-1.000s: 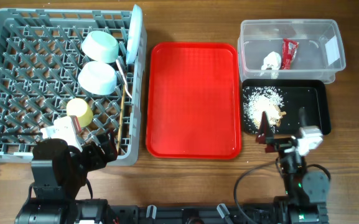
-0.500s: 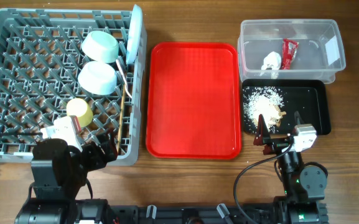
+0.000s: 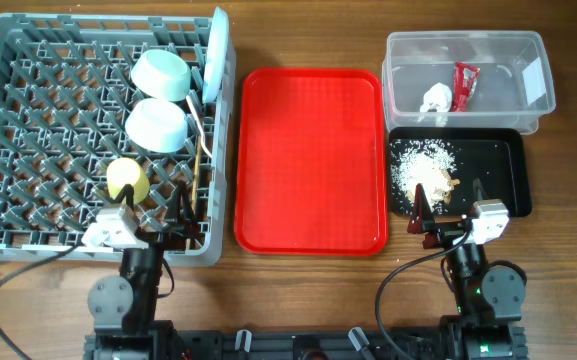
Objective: Sort waste into correct bins and load items into the dishwasher rack
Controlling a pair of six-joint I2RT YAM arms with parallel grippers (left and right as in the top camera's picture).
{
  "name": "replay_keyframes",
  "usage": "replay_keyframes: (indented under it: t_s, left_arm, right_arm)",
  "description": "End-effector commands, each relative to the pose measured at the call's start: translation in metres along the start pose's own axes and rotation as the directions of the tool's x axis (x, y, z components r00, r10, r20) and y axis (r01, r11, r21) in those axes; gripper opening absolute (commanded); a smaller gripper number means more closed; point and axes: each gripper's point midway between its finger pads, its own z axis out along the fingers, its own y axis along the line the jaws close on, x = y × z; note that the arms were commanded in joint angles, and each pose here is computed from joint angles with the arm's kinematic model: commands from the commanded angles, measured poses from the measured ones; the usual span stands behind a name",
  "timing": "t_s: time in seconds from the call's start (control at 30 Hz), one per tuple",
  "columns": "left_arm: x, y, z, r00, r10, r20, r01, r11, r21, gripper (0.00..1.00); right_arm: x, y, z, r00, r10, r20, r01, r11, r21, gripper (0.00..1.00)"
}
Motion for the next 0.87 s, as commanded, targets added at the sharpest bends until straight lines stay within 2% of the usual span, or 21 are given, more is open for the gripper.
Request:
replay_keyframes:
  t_s: [0.0,0.07,0.1,0.83]
  left_arm:
    - [0.011,0.002,0.002,0.998,0.034,0.049,-0.035,0.999,0.027,1.0]
    - [0.022,0.005,0.002,0.997,0.08,0.002,-0.08,0.997,0.014,1.0]
    - [0.043,0.013,0.001,0.994,0.073,-0.083,-0.074,0.997,-0.01,1.0]
    - [0.042,0.013,0.001,0.994,0.073,-0.079,-0.074,0.997,-0.009,1.0]
  right_arm:
    - [-0.002,-0.001,-0.001,1.0,-0.013,0.011,0.013,1.0,0.008,1.0]
    - [-0.002,-0.001,-0.001,1.0,-0.013,0.011,0.013,1.0,0.008,1.0]
    - [-0.002,-0.001,-0.001,1.0,-0.013,0.011,0.012,1.0,0.008,1.0]
    - [-0.002,-0.001,-0.001,1.0,-0.013,0.011,0.013,1.0,0.008,1.0]
